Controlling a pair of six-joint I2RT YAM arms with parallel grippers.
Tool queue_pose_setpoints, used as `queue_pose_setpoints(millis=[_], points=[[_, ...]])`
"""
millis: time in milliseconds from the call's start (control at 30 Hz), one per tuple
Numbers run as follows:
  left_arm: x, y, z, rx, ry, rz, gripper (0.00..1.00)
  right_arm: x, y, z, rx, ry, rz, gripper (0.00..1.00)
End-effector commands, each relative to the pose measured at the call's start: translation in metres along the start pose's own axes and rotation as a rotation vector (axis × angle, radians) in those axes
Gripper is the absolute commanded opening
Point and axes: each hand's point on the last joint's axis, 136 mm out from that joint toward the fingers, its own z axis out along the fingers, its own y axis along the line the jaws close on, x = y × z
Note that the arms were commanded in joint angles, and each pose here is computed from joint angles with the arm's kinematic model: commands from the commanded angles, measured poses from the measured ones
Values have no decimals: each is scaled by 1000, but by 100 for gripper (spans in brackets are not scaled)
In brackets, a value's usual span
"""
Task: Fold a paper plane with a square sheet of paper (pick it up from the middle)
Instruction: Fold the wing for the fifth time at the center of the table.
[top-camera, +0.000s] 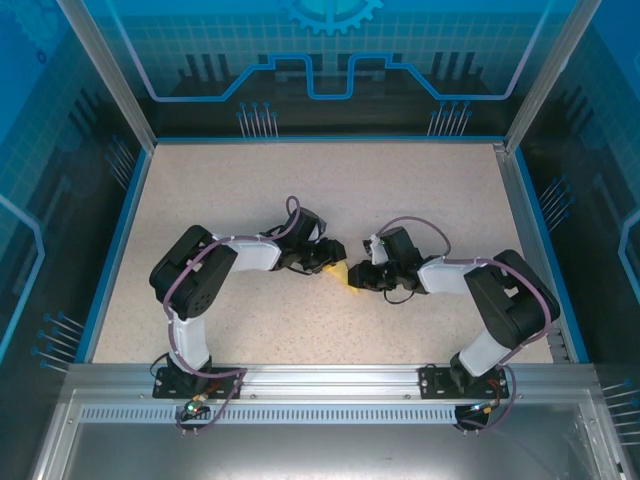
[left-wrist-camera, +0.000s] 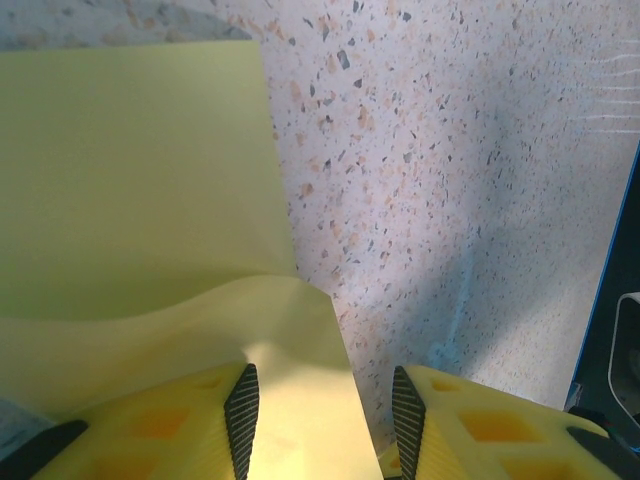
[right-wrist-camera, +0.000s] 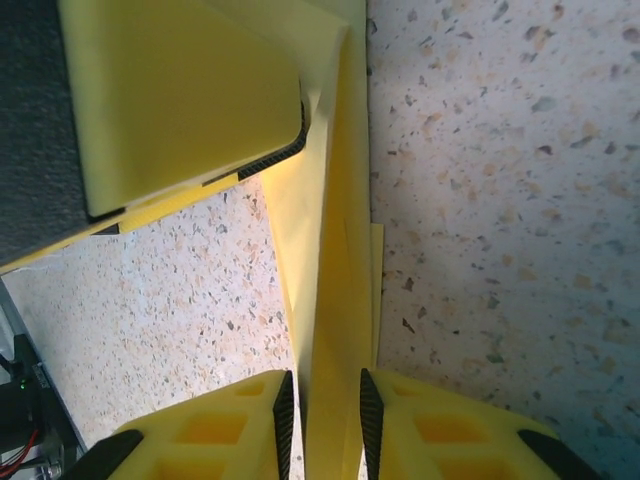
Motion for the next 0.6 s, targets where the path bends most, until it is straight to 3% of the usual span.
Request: queue_pose_setpoints(millis=[0,100,400,567], points=[[7,2,5,-11,42,11,43,-7,12,-11,-40,-4,-10,28],[8,2,5,-10,46,14,43,-8,18,-11,-58,10,-31,28],[10,2,5,-11,49,14,43,2,10,0,-64,63,-23,8],[10,2,4,-16,47,8,42,18,1,3,-59,105,-52,1]])
